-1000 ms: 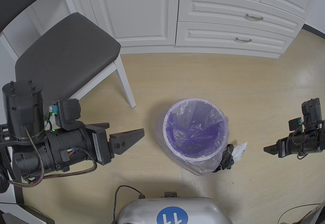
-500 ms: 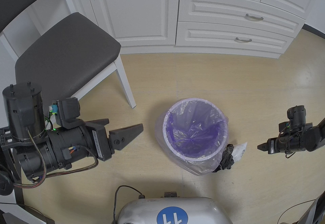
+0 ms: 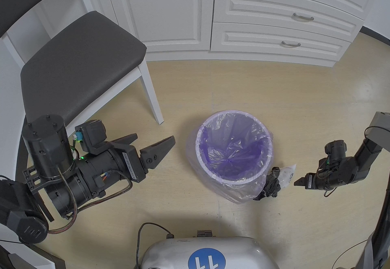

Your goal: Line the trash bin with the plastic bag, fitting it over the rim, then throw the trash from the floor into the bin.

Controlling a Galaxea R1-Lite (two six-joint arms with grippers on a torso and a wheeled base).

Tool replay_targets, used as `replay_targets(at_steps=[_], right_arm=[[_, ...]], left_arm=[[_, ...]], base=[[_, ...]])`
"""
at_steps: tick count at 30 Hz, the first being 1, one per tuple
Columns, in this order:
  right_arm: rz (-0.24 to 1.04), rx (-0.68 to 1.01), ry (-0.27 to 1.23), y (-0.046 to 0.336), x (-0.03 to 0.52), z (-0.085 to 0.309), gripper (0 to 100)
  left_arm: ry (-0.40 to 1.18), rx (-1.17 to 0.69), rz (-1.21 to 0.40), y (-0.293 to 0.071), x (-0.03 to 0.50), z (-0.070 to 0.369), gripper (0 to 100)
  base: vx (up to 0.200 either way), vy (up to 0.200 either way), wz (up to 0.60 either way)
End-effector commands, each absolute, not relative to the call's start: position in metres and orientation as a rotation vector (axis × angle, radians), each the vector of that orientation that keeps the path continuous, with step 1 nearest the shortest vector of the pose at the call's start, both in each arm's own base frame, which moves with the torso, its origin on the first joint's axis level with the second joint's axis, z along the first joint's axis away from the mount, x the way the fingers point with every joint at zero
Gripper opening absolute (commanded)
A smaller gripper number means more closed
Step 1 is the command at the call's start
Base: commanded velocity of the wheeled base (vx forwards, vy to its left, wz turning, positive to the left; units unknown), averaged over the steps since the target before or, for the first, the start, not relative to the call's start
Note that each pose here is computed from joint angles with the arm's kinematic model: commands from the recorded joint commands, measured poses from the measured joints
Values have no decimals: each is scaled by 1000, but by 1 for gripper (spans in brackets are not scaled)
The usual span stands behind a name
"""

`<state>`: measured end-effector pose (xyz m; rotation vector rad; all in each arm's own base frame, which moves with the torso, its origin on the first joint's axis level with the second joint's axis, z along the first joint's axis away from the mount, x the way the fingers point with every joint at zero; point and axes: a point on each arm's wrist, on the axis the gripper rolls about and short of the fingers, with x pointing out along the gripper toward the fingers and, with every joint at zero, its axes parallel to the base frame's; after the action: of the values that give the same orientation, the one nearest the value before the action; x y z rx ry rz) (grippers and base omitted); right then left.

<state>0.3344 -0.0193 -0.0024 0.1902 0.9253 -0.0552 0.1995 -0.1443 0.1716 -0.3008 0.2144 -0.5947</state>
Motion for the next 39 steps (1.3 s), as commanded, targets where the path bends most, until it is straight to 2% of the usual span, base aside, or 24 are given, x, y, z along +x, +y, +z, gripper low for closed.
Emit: replay_targets(at_steps=[1,8,15,19,32,33,39], right_arm=[[-63,261,964,-16,360,-38,100],[-100,395,879,-5,394,-38,100],[-92,410,831,1,423,-47,100],[-78,387,859,8,431,-62,100],[-76,378,989,16,453,-56,100],[-77,378,992,16,453,-56,0],[-74,382,1021,16,450,-56,0]], left_arm=[[244,-290,-583,-145,202,162,100],[214,-301,-582,-143,201,169,100],[194,-305,-585,-141,199,174,100],[180,-311,-587,-140,198,178,100],[158,-322,-570,-137,203,183,100],[162,-321,-567,-137,204,182,100],[191,-319,-552,-140,214,175,100]], base=[[0,0,0],[0,0,0],[0,0,0],[0,0,0],[0,0,0],[0,0,0],[0,0,0]])
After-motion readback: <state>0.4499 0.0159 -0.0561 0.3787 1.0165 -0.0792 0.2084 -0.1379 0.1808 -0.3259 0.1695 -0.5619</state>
